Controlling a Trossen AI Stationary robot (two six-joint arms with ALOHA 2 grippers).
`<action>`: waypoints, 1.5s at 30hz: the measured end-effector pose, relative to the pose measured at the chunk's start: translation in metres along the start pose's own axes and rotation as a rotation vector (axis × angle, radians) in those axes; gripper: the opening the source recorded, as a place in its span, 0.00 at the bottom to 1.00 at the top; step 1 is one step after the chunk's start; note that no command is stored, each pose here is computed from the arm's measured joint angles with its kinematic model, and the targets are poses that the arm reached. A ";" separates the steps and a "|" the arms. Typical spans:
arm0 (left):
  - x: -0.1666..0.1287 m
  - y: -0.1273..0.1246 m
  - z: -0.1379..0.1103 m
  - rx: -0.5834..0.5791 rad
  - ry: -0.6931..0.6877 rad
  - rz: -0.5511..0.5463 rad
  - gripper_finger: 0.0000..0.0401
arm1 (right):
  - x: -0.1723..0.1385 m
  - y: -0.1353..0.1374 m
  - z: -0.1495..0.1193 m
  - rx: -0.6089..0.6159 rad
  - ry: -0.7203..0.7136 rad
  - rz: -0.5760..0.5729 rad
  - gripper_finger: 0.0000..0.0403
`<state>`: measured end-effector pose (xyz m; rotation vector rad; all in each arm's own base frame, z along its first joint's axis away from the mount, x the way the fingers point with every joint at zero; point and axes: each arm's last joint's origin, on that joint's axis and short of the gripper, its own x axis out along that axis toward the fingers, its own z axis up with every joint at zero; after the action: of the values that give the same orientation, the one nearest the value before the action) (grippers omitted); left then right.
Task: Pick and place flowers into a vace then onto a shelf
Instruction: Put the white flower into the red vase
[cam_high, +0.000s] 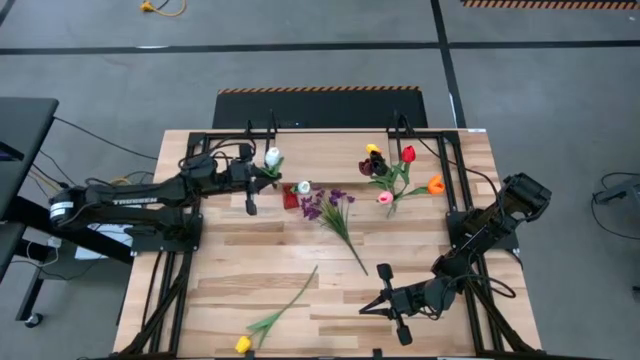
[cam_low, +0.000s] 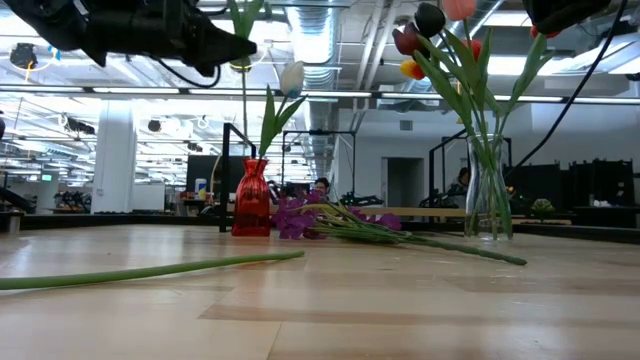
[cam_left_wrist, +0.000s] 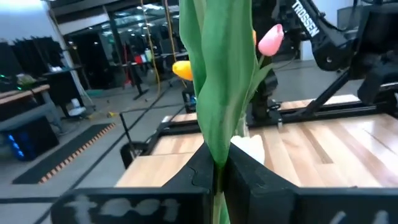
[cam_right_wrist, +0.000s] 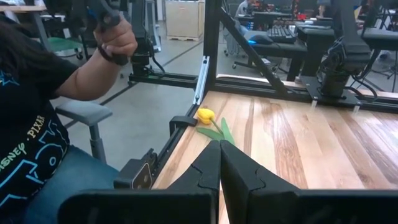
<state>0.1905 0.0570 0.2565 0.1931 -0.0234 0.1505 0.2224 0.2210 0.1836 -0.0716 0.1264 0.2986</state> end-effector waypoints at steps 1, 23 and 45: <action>-0.003 0.000 0.001 0.006 0.002 0.011 0.00 | 0.000 0.000 0.000 0.000 0.001 0.000 0.00; -0.004 0.005 -0.001 0.067 0.042 0.086 0.00 | 0.006 -0.011 -0.003 0.020 0.030 -0.035 0.00; -0.008 0.011 -0.013 0.009 -0.054 0.067 0.00 | 0.006 -0.011 -0.003 0.017 0.030 -0.035 0.00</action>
<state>0.1807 0.0686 0.2450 0.2058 -0.0831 0.2120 0.2309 0.2115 0.1806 -0.0611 0.1576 0.2615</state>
